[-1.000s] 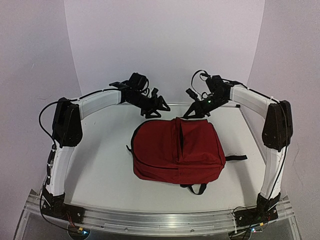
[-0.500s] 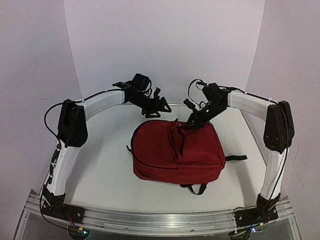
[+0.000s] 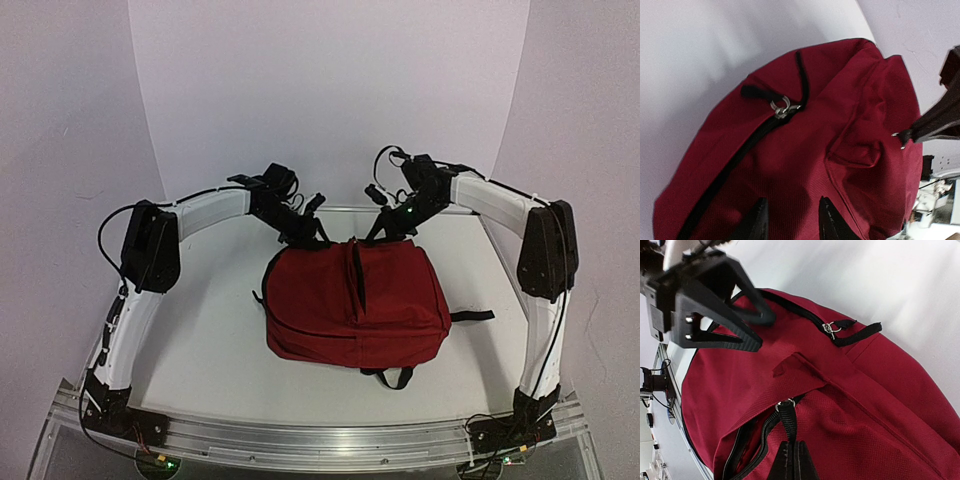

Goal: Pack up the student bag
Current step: Zip the student bag at the center of the board.

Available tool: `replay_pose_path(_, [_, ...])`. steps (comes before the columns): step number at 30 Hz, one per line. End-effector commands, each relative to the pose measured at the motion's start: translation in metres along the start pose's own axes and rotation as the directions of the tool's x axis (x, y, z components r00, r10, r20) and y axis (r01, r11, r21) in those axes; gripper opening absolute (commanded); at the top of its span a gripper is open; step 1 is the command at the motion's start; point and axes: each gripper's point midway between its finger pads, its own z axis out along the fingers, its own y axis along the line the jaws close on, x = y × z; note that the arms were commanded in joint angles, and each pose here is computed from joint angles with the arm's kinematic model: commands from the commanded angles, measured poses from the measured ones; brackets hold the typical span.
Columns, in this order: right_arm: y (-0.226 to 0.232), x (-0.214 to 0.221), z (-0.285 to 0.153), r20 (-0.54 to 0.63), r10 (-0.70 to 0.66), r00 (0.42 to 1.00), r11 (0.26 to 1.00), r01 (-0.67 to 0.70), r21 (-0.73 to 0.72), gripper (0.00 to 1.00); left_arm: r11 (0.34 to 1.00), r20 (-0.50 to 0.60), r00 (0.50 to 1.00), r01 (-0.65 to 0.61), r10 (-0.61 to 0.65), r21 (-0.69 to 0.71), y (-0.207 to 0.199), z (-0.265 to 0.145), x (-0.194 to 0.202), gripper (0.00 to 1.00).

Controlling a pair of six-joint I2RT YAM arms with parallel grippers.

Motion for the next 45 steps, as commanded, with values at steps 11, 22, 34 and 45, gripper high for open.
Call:
replay_pose_path(11, [0.039,-0.016,0.005,0.019,-0.102,0.995,0.994,0.103,-0.044,0.00,0.999,0.074,0.997,-0.009,0.012,-0.039,-0.029,-0.060,0.044,0.02])
replay_pose_path(22, [0.047,-0.005,-0.014,0.021,-0.109,0.994,0.994,0.110,-0.018,0.00,0.861,0.265,0.822,-0.457,0.505,-0.222,-0.049,-0.072,-0.021,0.58])
replay_pose_path(34, [0.037,-0.002,-0.020,0.017,-0.093,0.995,0.996,0.093,0.015,0.00,0.613,0.089,0.608,-0.769,0.789,-0.181,-0.047,0.002,-0.016,0.60])
replay_pose_path(45, [0.036,-0.005,-0.016,0.016,-0.089,0.996,0.996,0.089,0.007,0.00,0.574,0.118,0.562,-0.804,0.819,-0.153,-0.049,0.022,-0.025,0.44])
